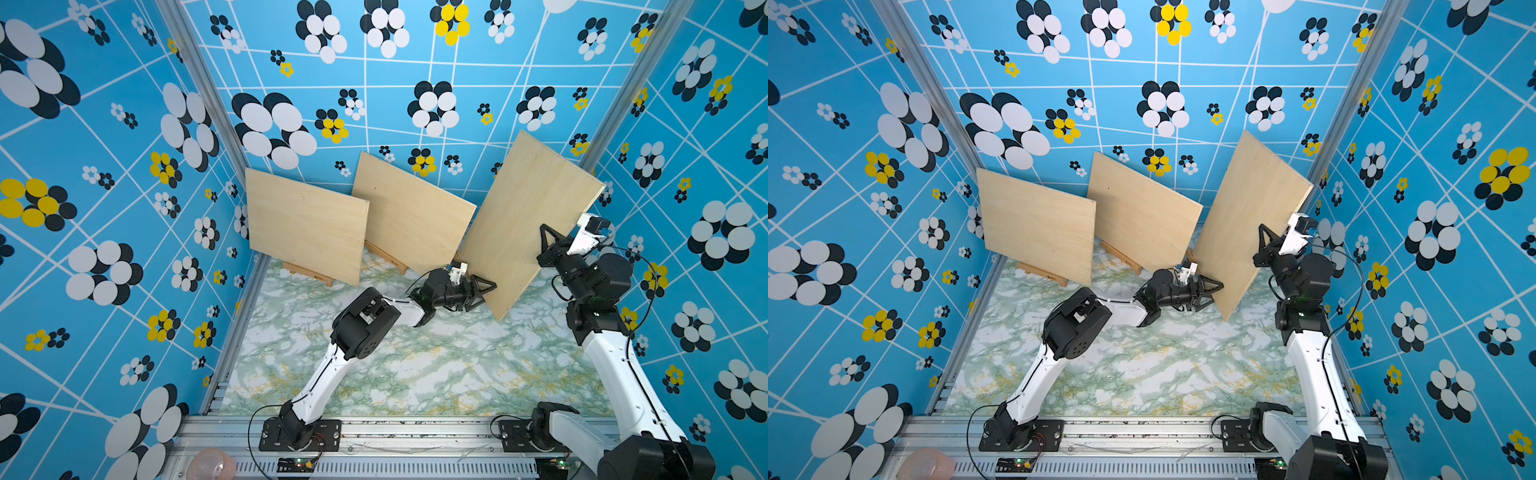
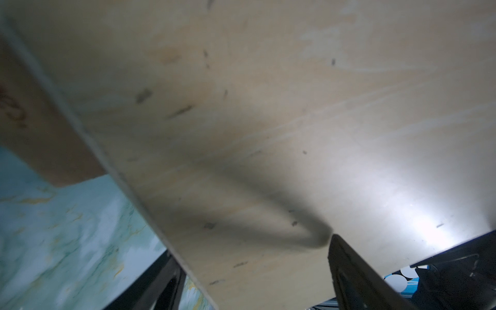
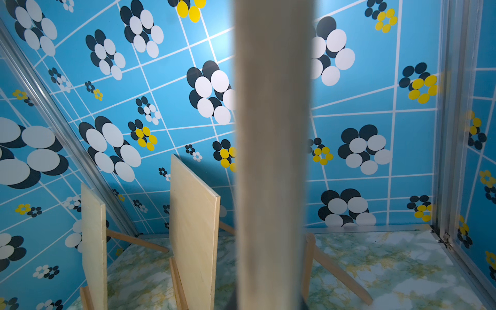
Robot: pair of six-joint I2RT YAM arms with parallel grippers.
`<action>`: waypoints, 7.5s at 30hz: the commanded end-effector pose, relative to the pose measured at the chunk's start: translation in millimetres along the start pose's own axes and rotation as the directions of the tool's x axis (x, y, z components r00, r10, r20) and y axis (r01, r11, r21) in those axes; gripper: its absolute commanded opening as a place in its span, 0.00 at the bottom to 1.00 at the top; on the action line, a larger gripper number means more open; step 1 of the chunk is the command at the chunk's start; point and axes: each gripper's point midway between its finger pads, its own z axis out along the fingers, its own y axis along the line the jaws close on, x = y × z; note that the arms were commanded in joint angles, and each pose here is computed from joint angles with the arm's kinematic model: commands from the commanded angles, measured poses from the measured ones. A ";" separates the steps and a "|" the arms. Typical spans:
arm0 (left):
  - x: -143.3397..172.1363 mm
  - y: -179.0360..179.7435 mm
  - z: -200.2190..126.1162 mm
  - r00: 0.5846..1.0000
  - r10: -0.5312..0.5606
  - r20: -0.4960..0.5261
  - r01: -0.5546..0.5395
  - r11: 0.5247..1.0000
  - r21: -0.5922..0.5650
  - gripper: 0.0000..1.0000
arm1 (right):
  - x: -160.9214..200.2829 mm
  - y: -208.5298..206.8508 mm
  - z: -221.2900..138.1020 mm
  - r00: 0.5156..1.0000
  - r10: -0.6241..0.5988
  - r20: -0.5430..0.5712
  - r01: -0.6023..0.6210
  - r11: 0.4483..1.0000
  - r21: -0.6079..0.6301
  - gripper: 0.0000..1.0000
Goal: Assemble the easel
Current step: Place the drawing board on the easel, then reset both arms
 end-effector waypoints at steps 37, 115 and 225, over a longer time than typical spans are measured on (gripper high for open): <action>44.8 -43.6 -88.6 0.967 0.246 -0.062 -0.248 0.968 -0.032 0.83 | 1.3 -2.3 2.1 0.997 -0.073 0.015 0.074 0.990 -0.121 0.00; -17.0 -58.7 -225.8 0.891 0.453 0.038 -0.419 0.851 -0.316 0.82 | 91.6 -76.1 88.4 1.000 0.016 -0.016 -0.018 0.988 -0.151 0.00; 42.6 -190.9 -466.4 0.203 0.941 0.272 -0.350 0.329 -0.877 0.99 | -16.1 26.5 -49.3 0.990 0.088 -0.111 -0.086 0.996 0.028 0.99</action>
